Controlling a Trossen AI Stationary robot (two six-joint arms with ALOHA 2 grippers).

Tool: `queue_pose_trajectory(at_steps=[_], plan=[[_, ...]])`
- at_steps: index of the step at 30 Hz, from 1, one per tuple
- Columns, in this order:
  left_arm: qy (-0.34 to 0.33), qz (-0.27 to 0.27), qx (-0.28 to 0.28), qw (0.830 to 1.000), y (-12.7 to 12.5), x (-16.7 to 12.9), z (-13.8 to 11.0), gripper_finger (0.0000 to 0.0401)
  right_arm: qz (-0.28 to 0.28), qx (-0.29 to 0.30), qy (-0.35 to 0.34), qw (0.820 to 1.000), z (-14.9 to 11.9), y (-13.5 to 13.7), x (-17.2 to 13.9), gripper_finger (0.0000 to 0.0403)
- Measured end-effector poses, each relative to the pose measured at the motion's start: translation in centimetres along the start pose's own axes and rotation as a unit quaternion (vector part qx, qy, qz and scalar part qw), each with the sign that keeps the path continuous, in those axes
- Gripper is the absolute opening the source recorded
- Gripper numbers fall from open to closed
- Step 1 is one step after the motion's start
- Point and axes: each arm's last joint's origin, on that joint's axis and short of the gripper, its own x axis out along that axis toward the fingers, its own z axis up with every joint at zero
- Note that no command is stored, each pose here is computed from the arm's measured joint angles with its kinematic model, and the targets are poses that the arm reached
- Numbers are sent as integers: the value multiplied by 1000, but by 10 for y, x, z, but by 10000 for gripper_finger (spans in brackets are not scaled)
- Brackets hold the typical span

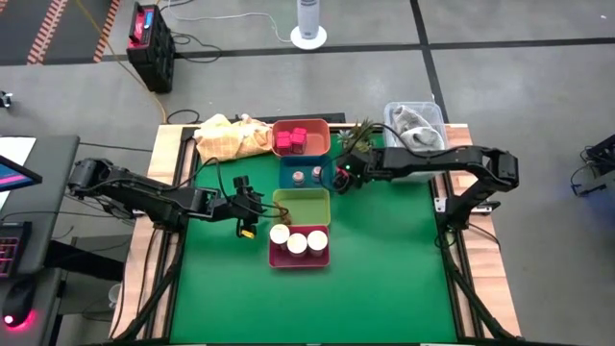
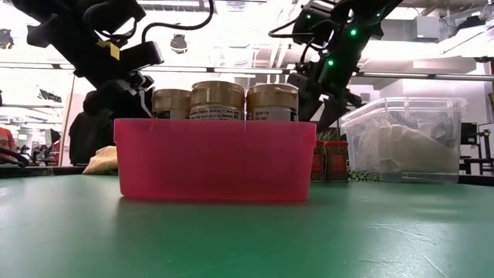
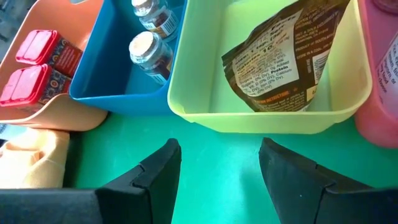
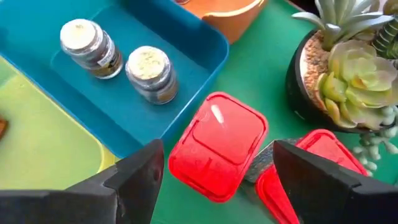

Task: Sort spices by type
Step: Put the red seasoning can into the orange bin

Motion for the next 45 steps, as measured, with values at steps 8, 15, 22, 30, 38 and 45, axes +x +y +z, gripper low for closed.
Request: queue_pose_trajectory(at_steps=[8,15,22,30,38,45], plan=[[-8,0,-4,1000,0,0,2,206,7,6,-16,1000,3,2,0,327],[-8,0,-4,1000,0,0,2,206,7,20,-22,1000,-8,-3,13,327],[-9,0,-2,1000,0,0,2,206,2,23,-14,1000,-15,-4,20,327],[-9,-1,-3,1000,0,0,2,206,-4,6,-4,1000,-19,1,33,327],[-8,-1,-2,1000,0,0,2,206,-1,-5,0,1000,-20,1,33,325],[-7,-1,-1,1000,0,0,2,206,-3,-25,11,1000,-26,6,31,296]])
